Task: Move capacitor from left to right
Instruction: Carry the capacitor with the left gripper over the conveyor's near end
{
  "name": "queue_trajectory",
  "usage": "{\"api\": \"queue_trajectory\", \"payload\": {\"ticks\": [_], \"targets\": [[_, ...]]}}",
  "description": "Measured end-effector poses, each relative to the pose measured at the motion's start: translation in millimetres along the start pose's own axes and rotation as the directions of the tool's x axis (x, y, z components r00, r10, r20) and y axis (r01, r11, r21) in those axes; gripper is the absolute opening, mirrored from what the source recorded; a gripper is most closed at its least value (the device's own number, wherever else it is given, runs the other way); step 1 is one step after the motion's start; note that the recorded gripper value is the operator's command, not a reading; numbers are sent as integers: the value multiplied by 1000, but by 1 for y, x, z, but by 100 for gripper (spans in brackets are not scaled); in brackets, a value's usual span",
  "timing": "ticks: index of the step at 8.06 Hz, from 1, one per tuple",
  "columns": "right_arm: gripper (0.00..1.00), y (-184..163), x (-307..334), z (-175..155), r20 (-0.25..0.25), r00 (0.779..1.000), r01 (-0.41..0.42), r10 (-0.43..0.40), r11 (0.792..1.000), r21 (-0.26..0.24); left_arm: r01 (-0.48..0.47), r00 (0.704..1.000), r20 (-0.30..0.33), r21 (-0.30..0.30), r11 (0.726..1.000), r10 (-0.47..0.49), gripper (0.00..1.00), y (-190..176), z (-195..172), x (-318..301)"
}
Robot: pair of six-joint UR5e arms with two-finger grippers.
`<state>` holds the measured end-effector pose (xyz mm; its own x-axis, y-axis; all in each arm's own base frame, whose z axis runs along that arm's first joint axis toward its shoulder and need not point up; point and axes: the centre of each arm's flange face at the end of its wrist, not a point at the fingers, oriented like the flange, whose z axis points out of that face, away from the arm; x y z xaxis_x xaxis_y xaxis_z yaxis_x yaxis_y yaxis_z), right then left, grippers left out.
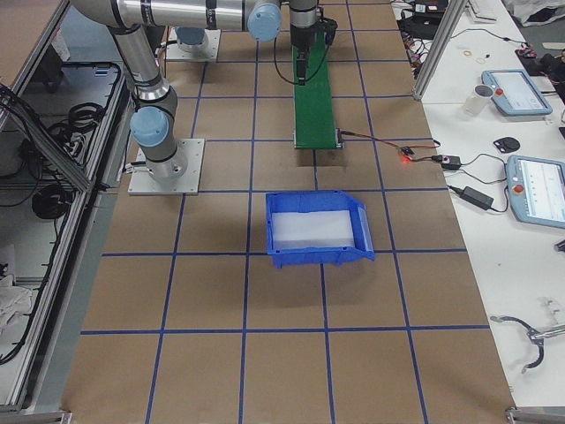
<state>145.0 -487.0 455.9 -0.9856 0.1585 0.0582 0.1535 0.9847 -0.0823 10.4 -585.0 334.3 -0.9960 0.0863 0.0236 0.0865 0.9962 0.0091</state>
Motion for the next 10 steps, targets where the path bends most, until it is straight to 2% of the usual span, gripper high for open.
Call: {"api": "queue_trajectory", "payload": {"ticks": [4, 10], "targets": [[100, 0, 0, 0, -1, 1000, 0, 0, 1000, 0, 24, 1000, -10, -33, 999, -24, 0, -8, 26, 3], [100, 0, 0, 0, -2, 1000, 0, 0, 1000, -2, 40, 999, 1, -35, 999, -40, 0, -17, 45, -1]]}}
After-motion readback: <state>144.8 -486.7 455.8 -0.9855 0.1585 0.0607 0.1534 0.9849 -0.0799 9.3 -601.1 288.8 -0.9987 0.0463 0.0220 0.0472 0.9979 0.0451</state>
